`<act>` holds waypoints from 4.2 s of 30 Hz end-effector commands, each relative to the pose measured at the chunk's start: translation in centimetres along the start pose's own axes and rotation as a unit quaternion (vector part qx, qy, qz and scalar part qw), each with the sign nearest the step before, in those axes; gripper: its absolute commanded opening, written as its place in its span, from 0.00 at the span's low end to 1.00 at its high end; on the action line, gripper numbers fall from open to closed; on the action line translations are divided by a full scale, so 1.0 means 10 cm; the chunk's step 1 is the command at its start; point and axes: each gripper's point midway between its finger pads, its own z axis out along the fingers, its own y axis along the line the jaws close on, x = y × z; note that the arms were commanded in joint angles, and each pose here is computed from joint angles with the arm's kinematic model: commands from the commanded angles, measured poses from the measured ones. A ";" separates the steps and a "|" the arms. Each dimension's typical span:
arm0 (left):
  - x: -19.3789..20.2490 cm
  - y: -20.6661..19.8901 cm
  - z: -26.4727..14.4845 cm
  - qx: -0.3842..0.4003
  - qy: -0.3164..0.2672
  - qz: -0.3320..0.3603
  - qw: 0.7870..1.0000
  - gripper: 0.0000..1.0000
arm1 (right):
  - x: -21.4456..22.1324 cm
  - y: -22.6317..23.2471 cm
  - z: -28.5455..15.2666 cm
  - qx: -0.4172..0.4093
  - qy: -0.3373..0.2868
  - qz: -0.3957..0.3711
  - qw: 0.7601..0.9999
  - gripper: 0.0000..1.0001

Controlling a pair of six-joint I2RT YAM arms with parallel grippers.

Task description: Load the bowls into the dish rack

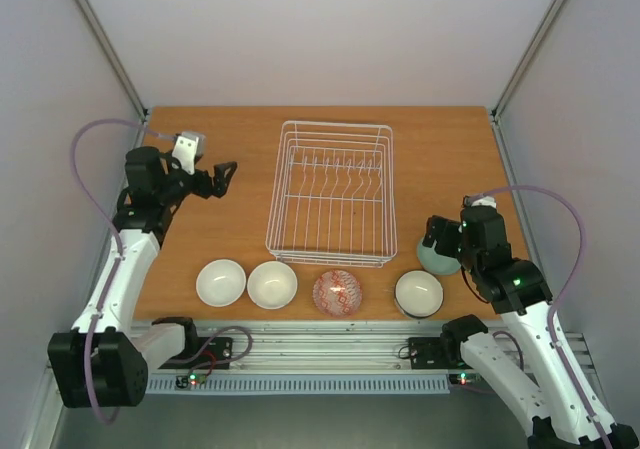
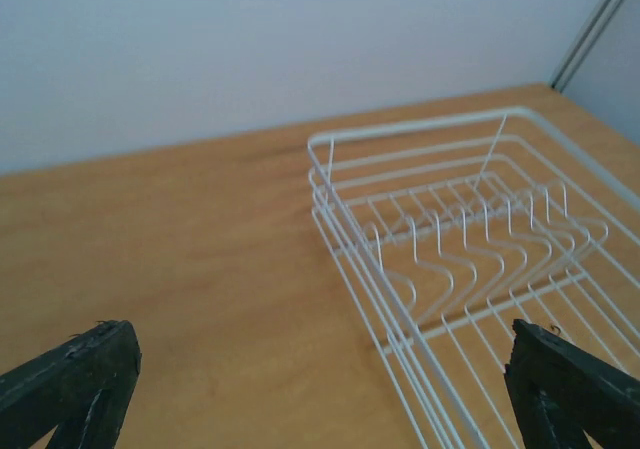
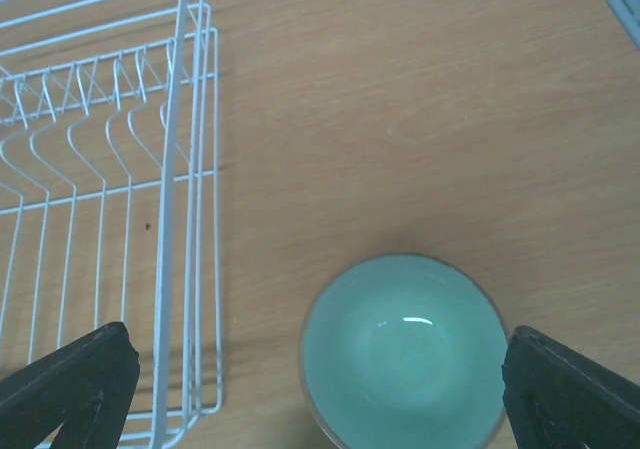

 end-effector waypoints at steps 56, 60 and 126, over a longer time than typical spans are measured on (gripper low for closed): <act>0.37 -0.14 0.05 0.053 0.045 -0.032 0.997 0.99 | 1.20 -0.77 0.78 0.185 0.164 0.238 0.939 0.34; 0.36 -0.16 0.04 0.056 0.044 -0.032 0.997 0.99 | 1.15 -0.77 0.81 0.188 0.158 0.233 0.941 0.29; 0.51 -1.53 0.65 0.194 0.179 -0.041 0.964 0.82 | -0.51 2.27 0.68 -0.130 0.007 -0.041 0.991 0.01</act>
